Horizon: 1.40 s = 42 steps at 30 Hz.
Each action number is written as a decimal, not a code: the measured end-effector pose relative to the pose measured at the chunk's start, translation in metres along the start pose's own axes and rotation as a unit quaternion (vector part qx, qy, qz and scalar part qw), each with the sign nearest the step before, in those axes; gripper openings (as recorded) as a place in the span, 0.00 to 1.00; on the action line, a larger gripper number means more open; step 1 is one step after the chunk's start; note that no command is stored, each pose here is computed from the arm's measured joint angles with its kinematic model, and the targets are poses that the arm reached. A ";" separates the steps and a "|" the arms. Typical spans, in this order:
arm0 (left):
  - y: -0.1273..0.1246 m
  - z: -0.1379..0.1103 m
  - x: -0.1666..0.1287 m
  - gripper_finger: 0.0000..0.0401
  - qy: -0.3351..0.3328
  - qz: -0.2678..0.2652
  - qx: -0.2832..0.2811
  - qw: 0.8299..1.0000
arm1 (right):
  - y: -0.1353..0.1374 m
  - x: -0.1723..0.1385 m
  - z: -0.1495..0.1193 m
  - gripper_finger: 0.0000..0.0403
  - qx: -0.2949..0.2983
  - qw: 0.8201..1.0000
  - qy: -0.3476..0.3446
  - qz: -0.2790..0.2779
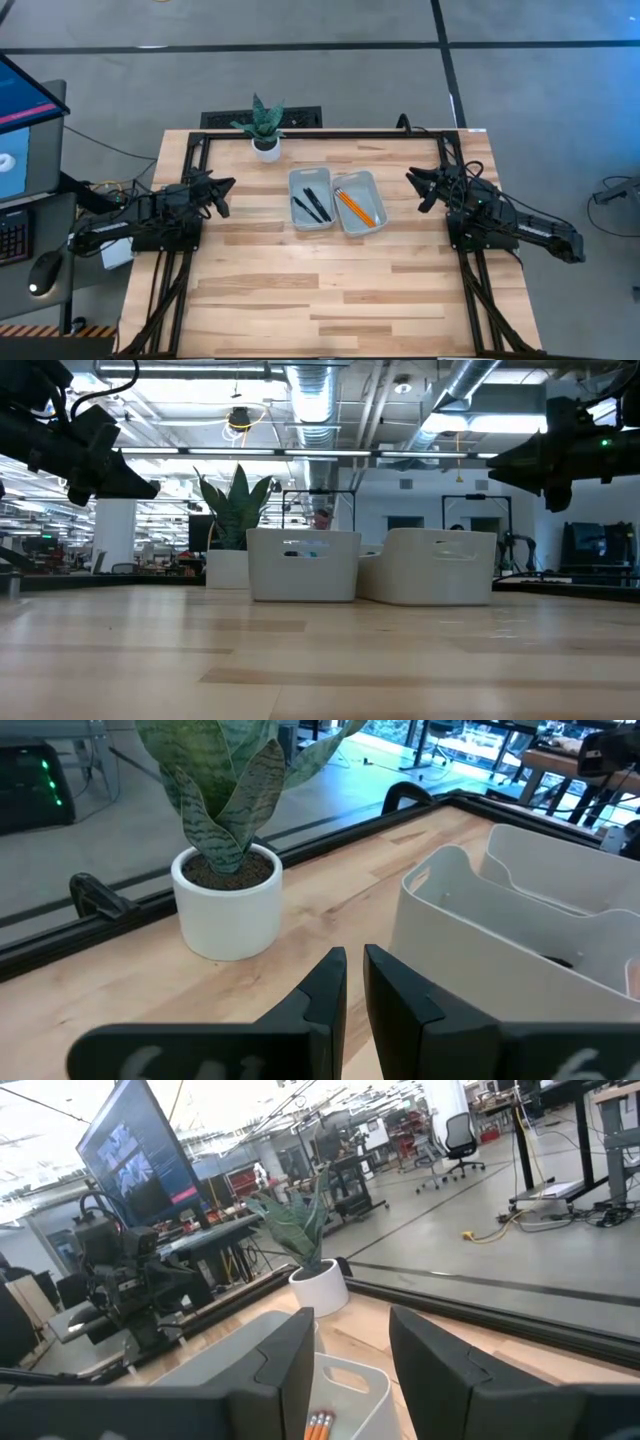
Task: Sort pens & pencils
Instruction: Return to Home Position
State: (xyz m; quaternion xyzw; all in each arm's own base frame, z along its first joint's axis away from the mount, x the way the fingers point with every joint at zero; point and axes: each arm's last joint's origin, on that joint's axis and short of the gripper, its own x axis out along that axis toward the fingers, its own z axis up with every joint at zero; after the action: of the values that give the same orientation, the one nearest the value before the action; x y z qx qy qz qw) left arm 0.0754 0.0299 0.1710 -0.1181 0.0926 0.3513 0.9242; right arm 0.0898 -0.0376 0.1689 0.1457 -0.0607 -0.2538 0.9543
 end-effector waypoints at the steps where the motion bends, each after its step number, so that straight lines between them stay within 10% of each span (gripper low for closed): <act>1: 0.000 0.000 0.000 0.07 0.000 0.000 -0.001 1.000 | 0.000 0.000 0.000 0.38 0.000 1.000 0.000 0.000; 42: -0.001 0.000 0.000 0.07 0.002 -0.009 -0.001 1.000 | 0.000 0.000 0.000 0.39 0.000 1.000 0.000 0.000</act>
State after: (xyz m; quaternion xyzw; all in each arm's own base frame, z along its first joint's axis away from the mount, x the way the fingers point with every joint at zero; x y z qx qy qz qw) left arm 0.0759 0.0286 0.1710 -0.1202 0.0930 0.3429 0.9270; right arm 0.0898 -0.0376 0.1689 0.1458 -0.0607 -0.2538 0.9543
